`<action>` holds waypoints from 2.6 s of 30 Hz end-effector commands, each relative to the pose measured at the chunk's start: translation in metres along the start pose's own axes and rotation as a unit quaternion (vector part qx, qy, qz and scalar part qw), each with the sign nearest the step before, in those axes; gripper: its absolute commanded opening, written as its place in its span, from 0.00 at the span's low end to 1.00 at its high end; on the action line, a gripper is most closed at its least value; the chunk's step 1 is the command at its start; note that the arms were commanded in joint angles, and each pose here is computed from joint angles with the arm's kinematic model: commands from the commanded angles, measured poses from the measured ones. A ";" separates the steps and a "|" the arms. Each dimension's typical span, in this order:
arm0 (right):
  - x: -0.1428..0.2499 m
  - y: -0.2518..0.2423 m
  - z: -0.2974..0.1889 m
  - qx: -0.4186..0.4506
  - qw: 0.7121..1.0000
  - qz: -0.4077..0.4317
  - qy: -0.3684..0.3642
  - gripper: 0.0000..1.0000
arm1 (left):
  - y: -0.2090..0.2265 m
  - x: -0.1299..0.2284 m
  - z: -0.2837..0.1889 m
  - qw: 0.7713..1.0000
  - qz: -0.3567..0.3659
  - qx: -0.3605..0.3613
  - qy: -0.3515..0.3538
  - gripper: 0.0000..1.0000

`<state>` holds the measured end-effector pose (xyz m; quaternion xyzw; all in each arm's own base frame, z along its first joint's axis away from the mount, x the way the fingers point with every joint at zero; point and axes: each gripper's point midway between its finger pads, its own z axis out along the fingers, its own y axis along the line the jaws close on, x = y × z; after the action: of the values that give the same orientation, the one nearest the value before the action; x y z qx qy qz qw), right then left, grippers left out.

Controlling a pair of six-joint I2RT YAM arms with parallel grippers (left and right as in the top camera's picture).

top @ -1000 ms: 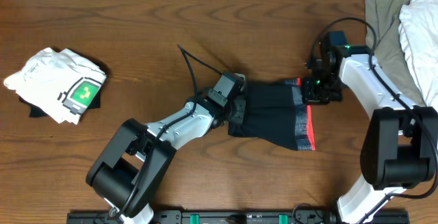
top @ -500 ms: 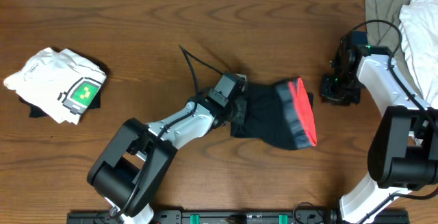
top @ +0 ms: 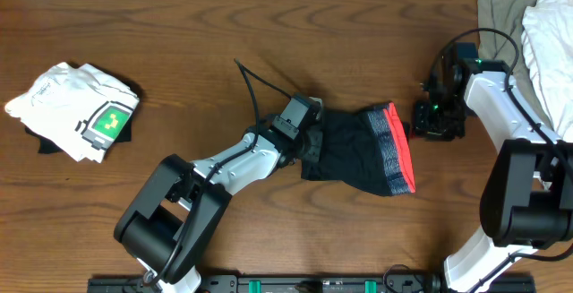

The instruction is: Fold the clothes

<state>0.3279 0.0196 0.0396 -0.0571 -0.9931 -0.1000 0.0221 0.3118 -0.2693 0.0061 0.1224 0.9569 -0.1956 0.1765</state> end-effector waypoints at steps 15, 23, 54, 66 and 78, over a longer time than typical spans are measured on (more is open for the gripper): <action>-0.005 0.062 -0.012 -0.116 0.987 -0.109 -0.028 0.40 | 0.028 0.050 0.018 0.996 -0.015 -0.041 0.074 0.24; -0.005 0.061 0.010 -0.097 0.989 -0.110 -0.010 0.37 | 0.028 0.050 0.018 0.996 -0.015 -0.041 0.074 0.24; -0.004 0.004 0.013 0.022 1.000 -0.003 -0.014 0.02 | 0.028 0.051 0.017 0.996 -0.015 -0.042 0.076 0.24; -0.006 -0.015 0.008 0.014 0.999 0.027 -0.017 0.08 | 0.028 0.051 0.017 0.996 -0.015 -0.042 0.076 0.24; -0.002 0.008 0.011 0.016 1.000 -0.009 -0.011 0.16 | 0.029 0.053 0.017 0.996 -0.016 -0.045 0.081 0.24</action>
<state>0.3299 0.0287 0.0249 -0.0519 -0.9947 -0.0870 0.0179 0.3101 -0.2677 0.0052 0.1218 0.9586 -0.1922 0.1713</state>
